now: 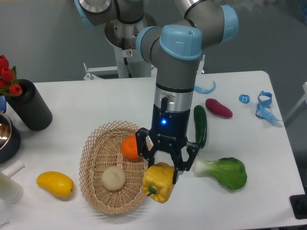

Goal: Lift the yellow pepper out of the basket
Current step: 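Lift the yellow pepper up out of the basket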

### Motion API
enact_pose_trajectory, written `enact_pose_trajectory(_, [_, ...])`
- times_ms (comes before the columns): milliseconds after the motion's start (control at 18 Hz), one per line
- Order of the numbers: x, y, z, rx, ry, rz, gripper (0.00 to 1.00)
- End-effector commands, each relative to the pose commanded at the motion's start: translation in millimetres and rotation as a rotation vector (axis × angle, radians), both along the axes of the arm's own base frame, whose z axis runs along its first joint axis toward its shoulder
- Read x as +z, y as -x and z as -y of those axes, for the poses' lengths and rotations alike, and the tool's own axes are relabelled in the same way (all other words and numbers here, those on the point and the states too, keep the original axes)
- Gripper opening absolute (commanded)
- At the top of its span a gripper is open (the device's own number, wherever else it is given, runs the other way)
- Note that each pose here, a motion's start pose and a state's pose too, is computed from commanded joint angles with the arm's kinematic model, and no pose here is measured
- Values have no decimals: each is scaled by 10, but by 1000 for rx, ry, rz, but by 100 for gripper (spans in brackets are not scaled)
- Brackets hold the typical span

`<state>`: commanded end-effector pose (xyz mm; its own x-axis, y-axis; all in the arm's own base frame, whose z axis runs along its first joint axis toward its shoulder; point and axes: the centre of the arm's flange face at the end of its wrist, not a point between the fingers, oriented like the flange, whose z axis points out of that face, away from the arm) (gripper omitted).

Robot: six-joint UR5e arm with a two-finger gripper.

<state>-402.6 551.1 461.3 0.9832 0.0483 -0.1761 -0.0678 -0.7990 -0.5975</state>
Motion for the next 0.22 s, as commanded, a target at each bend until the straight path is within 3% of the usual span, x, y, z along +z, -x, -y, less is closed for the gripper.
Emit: enact_pose_trajectory(222, [-35, 24, 42, 1, 4, 4, 31])
